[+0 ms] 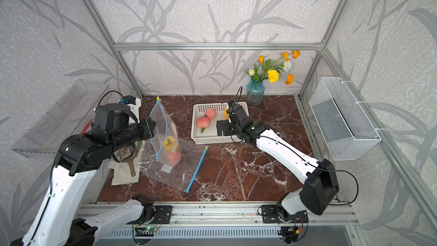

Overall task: Place the peach in a zip-top bag and seal the zipper
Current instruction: Place the peach in the zipper food storage bag, then pick up the peach from the basket, then place the peach in the zipper food storage bag, then adjust the zipper food storage bag at the center of the board.

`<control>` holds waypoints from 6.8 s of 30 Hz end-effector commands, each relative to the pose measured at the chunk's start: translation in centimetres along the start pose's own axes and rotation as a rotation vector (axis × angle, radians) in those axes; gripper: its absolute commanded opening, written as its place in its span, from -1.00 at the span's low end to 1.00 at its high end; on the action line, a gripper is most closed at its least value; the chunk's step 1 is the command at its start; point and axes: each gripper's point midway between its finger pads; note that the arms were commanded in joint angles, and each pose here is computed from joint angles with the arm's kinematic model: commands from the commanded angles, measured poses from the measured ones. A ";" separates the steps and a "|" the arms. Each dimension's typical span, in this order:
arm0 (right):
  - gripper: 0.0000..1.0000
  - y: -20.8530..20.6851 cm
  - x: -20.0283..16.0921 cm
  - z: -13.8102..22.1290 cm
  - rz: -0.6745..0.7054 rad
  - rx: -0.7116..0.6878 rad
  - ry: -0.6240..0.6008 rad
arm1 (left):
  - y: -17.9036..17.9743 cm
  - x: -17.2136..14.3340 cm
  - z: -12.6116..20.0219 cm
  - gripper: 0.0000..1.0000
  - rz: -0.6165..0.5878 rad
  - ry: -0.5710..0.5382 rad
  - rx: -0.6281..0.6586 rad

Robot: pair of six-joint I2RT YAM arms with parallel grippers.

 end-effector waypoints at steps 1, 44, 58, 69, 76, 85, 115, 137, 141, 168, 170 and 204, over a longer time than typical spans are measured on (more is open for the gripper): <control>0.98 -1.2 0.6 -2.2 -0.003 -0.071 0.015 | -1.2 -2.5 -3.4 -1.00 -0.017 0.111 -0.062; 0.31 -7.3 0.4 -18.8 -0.113 -0.318 0.183 | -5.6 -9.5 -14.8 -1.00 0.194 0.271 -0.313; 0.13 -4.5 2.2 -13.7 -0.121 -0.162 0.121 | -5.8 -9.5 -14.6 -1.00 0.201 0.266 -0.325; 0.12 4.1 4.4 -3.3 -0.112 0.249 0.037 | -4.9 -9.2 -14.8 -1.00 0.204 0.237 -0.277; 0.14 9.7 4.0 4.2 -0.022 0.428 -0.025 | -5.6 -8.8 -14.8 -1.00 0.217 0.230 -0.316; 0.16 15.6 0.8 7.3 0.100 0.599 -0.010 | -6.0 -8.3 -14.3 -1.00 0.224 0.210 -0.342; 0.32 14.8 -6.5 3.4 0.274 0.438 0.171 | -5.9 -6.4 -12.4 -1.00 0.209 0.135 -0.344; 0.98 13.0 -3.6 9.8 0.285 0.511 -0.092 | -2.1 -3.1 -8.9 -1.00 0.257 -0.044 -0.158; 0.98 14.1 -4.9 11.0 0.336 0.594 -0.103 | -1.6 0.0 -6.2 -1.00 0.253 -0.147 -0.128; 0.62 18.1 -5.8 11.1 0.437 0.654 -0.359 | -2.2 2.5 -8.1 -1.00 0.518 -0.215 -0.168; 0.59 18.6 -5.4 10.7 0.438 0.644 -0.371 | -2.1 2.3 -8.1 -1.00 0.526 -0.218 -0.166; -1.00 17.4 -3.0 10.6 0.462 0.502 -0.484 | -2.5 2.4 -4.6 0.33 0.422 -0.253 -0.226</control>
Point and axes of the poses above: each gripper's point midway between its finger pads, its own z axis back along the fingers, its own y axis along the line the jaws close on, x = y × z, and after that the axes turned 9 degrees about -z, right-handed
